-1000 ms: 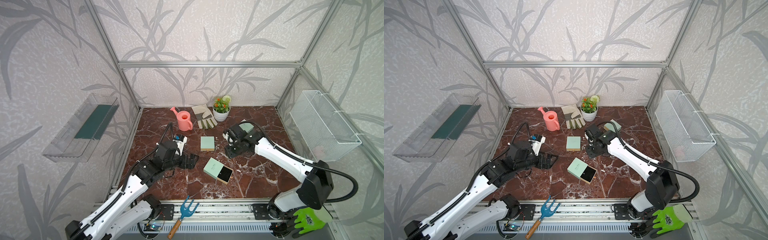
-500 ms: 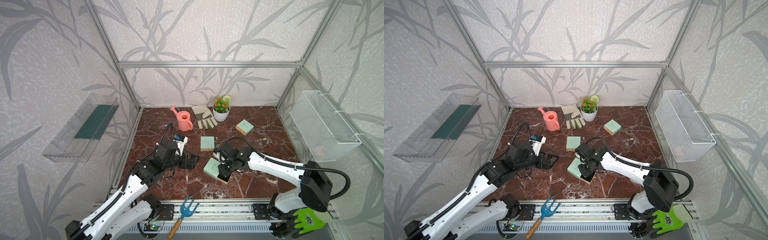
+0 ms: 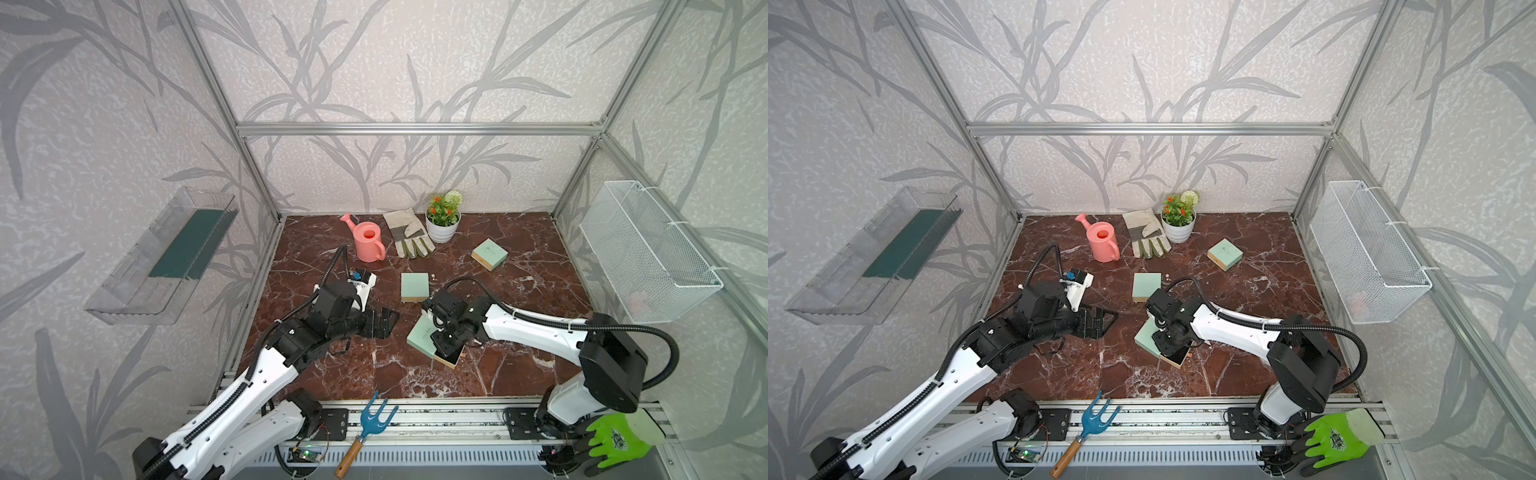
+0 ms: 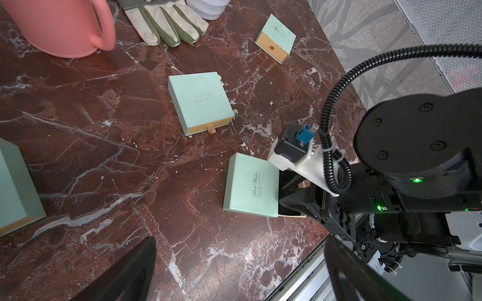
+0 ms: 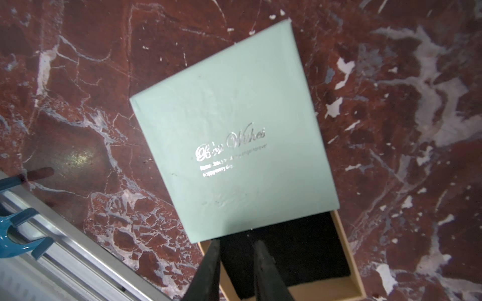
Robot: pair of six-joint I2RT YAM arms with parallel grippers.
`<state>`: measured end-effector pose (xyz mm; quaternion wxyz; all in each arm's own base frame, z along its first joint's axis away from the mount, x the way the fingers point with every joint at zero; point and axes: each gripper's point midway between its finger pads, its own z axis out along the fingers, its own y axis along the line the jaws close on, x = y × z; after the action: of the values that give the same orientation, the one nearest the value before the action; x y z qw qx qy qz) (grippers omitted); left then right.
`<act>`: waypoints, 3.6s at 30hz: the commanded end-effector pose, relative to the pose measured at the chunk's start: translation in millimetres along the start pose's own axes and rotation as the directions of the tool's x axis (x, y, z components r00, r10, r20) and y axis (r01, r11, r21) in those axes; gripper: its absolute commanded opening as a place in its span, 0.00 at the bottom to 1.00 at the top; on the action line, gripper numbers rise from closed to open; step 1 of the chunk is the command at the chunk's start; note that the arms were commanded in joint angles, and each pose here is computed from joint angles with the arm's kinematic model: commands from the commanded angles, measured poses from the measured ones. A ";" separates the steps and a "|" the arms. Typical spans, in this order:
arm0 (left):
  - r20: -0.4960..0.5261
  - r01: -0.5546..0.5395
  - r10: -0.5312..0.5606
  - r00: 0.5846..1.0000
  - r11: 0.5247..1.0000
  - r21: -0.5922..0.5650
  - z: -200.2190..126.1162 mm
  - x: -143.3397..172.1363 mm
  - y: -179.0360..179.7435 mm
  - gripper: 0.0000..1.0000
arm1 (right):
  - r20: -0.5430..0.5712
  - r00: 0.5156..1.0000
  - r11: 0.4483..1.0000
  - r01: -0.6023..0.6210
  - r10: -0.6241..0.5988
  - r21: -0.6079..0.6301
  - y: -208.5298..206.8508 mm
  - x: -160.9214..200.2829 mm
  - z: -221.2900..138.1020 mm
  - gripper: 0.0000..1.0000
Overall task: Take out the earrings from the drawer-style jewelry box
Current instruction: Pick up the earring from the drawer, then place the earring at the center of the board.
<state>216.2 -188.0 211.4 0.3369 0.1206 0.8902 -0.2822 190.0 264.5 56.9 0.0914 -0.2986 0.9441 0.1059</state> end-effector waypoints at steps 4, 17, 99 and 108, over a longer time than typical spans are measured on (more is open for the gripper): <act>0.007 -0.006 0.006 1.000 1.000 -0.008 -0.1 -2.9 1.5 0.99 | -0.060 0.998 0.998 0.014 -0.010 0.057 -8.5 13.3 8.7 0.23; -0.003 -0.009 0.009 1.000 1.000 -0.007 1.2 -1.7 1.4 0.99 | -0.060 0.998 0.999 0.014 -0.011 0.051 -7.3 12.9 16.3 0.20; 0.268 -0.085 0.067 0.961 0.995 0.057 -44.6 -24.7 -10.5 0.99 | 0.102 0.802 0.794 -0.597 0.588 0.113 -193.5 -50.4 -37.3 0.00; 0.257 -0.086 0.066 0.964 0.994 0.068 -44.8 -23.5 -12.9 0.99 | 0.047 0.796 0.784 -0.603 0.604 0.149 -213.5 -62.4 -5.9 0.00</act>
<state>203.9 -173.3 253.7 0.4417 0.1203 0.8297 -0.3195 360.3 127.8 48.7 0.0844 0.0320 0.9941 0.0594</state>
